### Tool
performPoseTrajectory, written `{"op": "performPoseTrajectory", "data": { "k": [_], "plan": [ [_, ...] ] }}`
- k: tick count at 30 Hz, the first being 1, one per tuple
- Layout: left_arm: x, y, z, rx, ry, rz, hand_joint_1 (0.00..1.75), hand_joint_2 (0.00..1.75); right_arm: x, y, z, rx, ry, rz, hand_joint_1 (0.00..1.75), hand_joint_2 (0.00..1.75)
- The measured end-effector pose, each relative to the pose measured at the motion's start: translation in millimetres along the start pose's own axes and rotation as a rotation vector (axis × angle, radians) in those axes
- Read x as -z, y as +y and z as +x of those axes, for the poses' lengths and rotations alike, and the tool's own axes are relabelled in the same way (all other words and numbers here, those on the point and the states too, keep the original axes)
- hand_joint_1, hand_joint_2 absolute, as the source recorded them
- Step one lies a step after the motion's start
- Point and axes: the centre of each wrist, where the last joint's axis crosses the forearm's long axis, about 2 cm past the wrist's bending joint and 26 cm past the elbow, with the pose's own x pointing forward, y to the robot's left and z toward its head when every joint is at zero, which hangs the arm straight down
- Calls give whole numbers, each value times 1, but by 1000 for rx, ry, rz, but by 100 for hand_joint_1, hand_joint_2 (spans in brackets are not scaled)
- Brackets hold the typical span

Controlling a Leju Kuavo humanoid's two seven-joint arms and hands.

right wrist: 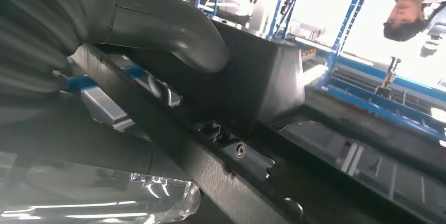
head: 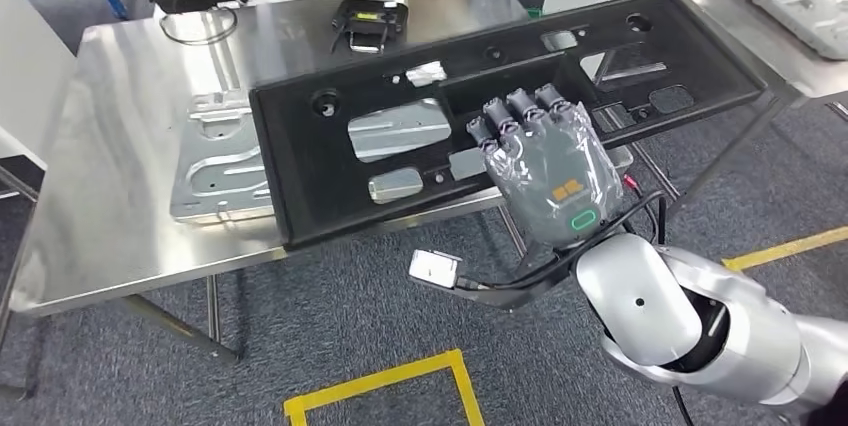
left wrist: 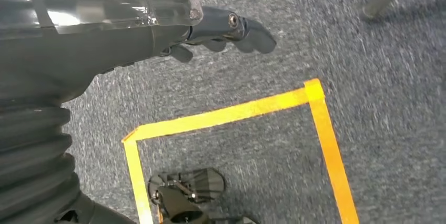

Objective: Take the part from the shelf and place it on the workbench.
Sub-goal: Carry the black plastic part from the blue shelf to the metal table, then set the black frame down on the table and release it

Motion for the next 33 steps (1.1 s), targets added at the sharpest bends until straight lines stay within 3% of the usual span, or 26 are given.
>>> {"op": "performPoseTrajectory", "data": {
  "k": [22, 33],
  "plan": [
    [-1, 2, -3, 0, 9, -5, 0, 175, 4, 19, 21, 86, -1, 53, 175, 175],
    [1, 1, 2, -1, -3, -10, 0, 175, 1, 39, 2, 112, 121, 132, 175, 175]
  ]
}}
